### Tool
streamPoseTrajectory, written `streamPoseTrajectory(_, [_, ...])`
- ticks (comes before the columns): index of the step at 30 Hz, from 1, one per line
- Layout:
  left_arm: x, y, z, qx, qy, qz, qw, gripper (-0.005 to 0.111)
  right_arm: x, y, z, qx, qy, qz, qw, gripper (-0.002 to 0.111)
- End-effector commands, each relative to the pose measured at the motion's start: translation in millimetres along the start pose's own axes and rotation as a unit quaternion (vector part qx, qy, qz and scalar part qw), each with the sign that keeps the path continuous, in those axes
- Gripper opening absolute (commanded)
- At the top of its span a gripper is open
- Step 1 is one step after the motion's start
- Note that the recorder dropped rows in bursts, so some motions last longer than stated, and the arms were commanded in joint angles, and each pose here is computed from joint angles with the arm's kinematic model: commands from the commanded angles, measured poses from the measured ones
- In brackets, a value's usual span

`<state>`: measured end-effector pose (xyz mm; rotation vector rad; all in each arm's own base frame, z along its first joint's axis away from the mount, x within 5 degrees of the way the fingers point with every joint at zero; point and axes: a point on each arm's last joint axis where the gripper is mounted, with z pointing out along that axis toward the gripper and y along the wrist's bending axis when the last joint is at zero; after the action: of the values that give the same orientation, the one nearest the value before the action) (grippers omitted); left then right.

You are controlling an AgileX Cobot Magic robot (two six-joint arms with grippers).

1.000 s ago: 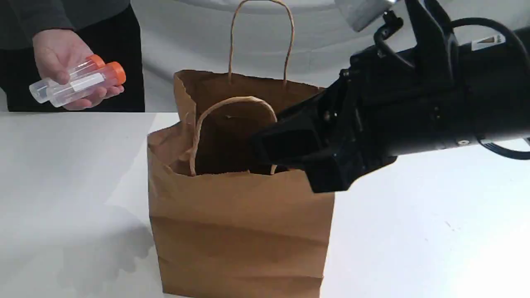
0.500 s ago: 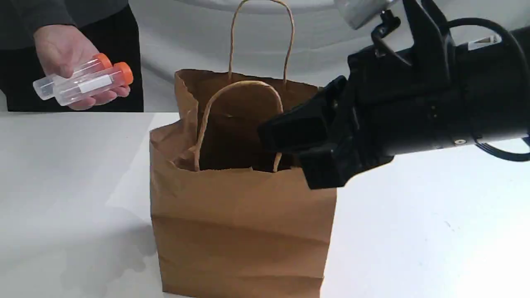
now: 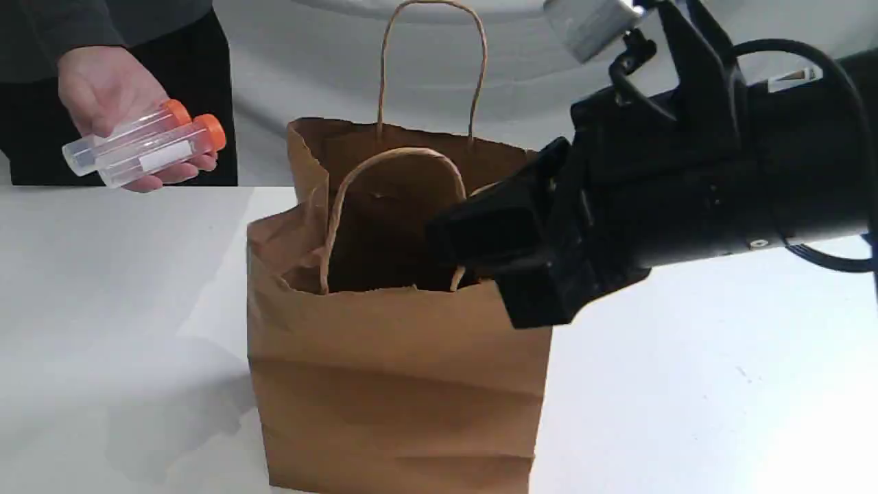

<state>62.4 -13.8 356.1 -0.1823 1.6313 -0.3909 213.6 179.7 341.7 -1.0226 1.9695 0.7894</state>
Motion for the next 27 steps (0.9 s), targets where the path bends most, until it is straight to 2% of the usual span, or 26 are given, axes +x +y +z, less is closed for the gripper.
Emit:
streamPoseTrajectory(1, [-26,-20.8,33,0.067,0.094,0.068,0.991,0.000,3,-3,6,0.004,0.017,-0.012,1.000,0.000])
streamPoseTrajectory(4, [-54,-37.2,72,0.132,0.162,0.096,0.973,0.000,4,-5,9,0.003,0.022,-0.009,1.000,0.000])
streamPoseTrajectory(7, [-73,-43.2,109,0.161,0.226,0.111,0.954,0.000,5,-5,10,0.003,0.025,-0.011,1.000,0.000])
streamPoseTrajectory(11, [-84,-44.5,159,0.198,0.311,0.118,0.922,0.000,5,-5,10,0.003,0.025,-0.011,1.000,0.000])
streamPoseTrajectory(13, [-83,-42.3,188,0.226,0.360,0.119,0.897,0.000,5,-5,10,0.002,0.026,-0.011,1.000,0.000])
streamPoseTrajectory(15, [-88,-40.7,214,0.232,0.357,0.113,0.898,0.000,5,-5,10,0.002,0.026,-0.011,1.000,0.000])
streamPoseTrajectory(18, [-80,-38.1,245,0.234,0.375,0.123,0.889,0.001,5,-5,10,0.002,0.026,-0.011,1.000,0.000])
streamPoseTrajectory(20, [-68,-40.8,262,0.244,0.388,0.162,0.874,0.004,5,-5,10,0.002,0.026,-0.011,1.000,0.000])
streamPoseTrajectory(23, [-47,-49.9,281,0.254,0.415,0.211,0.848,0.012,5,-5,10,0.002,0.026,-0.011,1.000,0.000])
streamPoseTrajectory(27, [-16,-57.6,301,0.233,0.459,0.294,0.805,0.031,5,-5,10,0.002,0.026,-0.008,1.000,0.000])
